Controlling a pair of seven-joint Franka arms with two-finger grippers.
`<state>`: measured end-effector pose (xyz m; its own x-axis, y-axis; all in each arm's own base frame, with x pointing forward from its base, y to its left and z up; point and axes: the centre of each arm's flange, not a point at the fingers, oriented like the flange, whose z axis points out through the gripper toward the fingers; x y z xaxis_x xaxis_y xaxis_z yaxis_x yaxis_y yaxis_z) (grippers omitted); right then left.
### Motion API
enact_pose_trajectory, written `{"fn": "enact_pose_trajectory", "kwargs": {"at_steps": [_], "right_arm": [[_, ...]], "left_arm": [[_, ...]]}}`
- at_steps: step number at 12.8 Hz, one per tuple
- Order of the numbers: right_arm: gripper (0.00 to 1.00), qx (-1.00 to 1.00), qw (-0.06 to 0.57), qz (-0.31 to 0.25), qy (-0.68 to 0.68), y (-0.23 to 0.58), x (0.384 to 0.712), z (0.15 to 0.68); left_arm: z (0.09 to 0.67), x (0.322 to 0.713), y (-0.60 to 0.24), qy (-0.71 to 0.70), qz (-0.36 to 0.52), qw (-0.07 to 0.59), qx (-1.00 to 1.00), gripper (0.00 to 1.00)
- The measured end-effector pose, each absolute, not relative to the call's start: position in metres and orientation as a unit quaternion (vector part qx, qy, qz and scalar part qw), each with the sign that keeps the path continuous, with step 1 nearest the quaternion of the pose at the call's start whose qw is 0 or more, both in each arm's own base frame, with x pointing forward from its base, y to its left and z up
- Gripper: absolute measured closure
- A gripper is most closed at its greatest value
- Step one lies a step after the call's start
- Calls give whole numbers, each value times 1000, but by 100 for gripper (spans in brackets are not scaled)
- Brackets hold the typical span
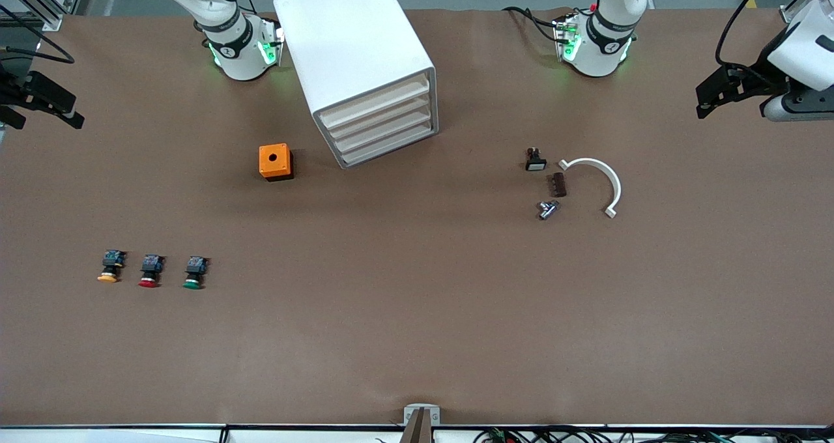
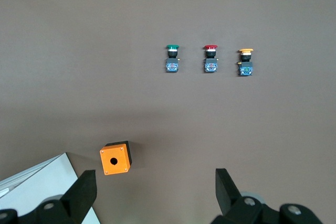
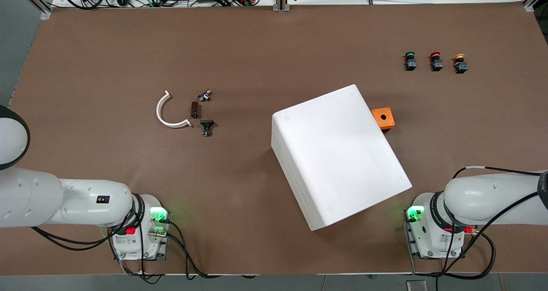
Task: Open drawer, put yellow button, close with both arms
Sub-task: 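Move the left gripper toward the white cabinet's drawer handle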
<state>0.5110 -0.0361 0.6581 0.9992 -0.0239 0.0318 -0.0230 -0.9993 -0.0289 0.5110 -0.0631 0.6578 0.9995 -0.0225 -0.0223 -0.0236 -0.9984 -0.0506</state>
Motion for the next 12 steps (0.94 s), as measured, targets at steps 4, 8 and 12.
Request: {"fn": "enact_pose_trajectory", "kwargs": {"at_steps": [4, 8, 12], "right_arm": [[0, -1000, 14, -16, 12, -36, 511, 658], [0, -1000, 14, -16, 12, -36, 511, 658], [0, -1000, 14, -16, 12, -36, 511, 658]], "left_arm": [[662, 510, -63, 11, 13, 26, -1000, 0], [645, 515, -65, 8, 38, 27, -999, 0], [597, 542, -94, -59, 72, -8, -996, 0]]}}
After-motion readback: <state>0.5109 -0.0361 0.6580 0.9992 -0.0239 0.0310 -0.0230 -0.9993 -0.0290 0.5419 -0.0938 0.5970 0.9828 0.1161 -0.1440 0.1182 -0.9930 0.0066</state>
